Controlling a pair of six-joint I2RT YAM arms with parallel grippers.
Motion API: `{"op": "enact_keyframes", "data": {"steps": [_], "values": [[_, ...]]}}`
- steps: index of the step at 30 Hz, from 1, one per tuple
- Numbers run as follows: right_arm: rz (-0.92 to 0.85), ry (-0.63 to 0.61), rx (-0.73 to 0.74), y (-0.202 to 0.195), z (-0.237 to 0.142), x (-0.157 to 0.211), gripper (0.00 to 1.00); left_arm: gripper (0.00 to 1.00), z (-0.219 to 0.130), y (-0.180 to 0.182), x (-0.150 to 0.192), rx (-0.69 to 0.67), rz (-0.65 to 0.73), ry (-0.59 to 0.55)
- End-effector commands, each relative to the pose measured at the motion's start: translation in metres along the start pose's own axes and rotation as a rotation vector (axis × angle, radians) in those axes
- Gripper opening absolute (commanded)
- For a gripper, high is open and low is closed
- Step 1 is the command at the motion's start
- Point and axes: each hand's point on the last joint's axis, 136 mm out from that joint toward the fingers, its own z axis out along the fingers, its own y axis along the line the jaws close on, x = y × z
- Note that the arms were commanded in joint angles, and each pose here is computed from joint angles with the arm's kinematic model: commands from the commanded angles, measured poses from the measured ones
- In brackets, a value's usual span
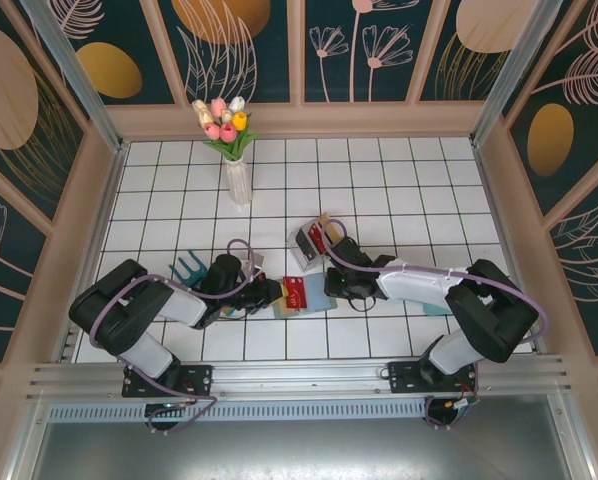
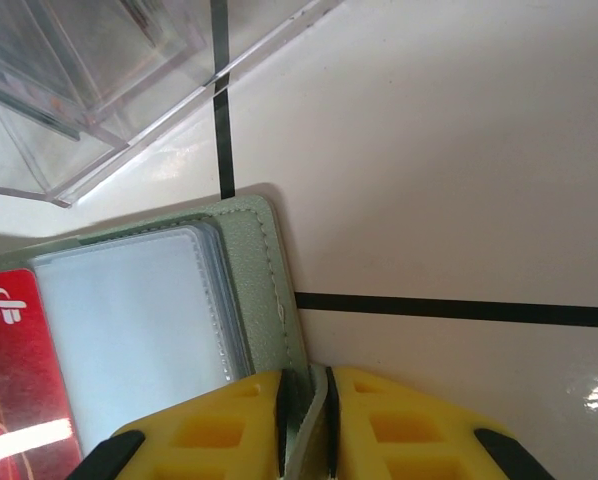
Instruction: Put the credit cards into the card holder
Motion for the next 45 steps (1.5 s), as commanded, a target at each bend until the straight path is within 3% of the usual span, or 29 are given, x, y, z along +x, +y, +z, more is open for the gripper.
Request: {"op": "enact_keyframes", "data": {"steps": [1,22,33,41,45], "values": [[0.014,0.056,0.016,-0.008,0.010,0.014,0.20,0.00,0.006,-0.014,0.001,0.060,0.009,0.016],[0.032,0.069,-0.007,-0.004,0.010,0.016,0.18,0.00,0.029,-0.011,0.005,-0.005,-0.024,0.029],[0.089,0.081,-0.101,0.007,0.005,0.021,0.15,0.00,0.041,-0.005,0.001,-0.048,-0.049,-0.007],[0.100,0.079,-0.114,0.007,0.003,0.022,0.16,0.06,0.044,-0.007,0.007,-0.034,-0.037,0.013],[0.102,0.045,-0.065,-0.001,-0.003,0.014,0.21,0.16,0.039,0.000,0.005,-0.099,-0.015,-0.004]]}}
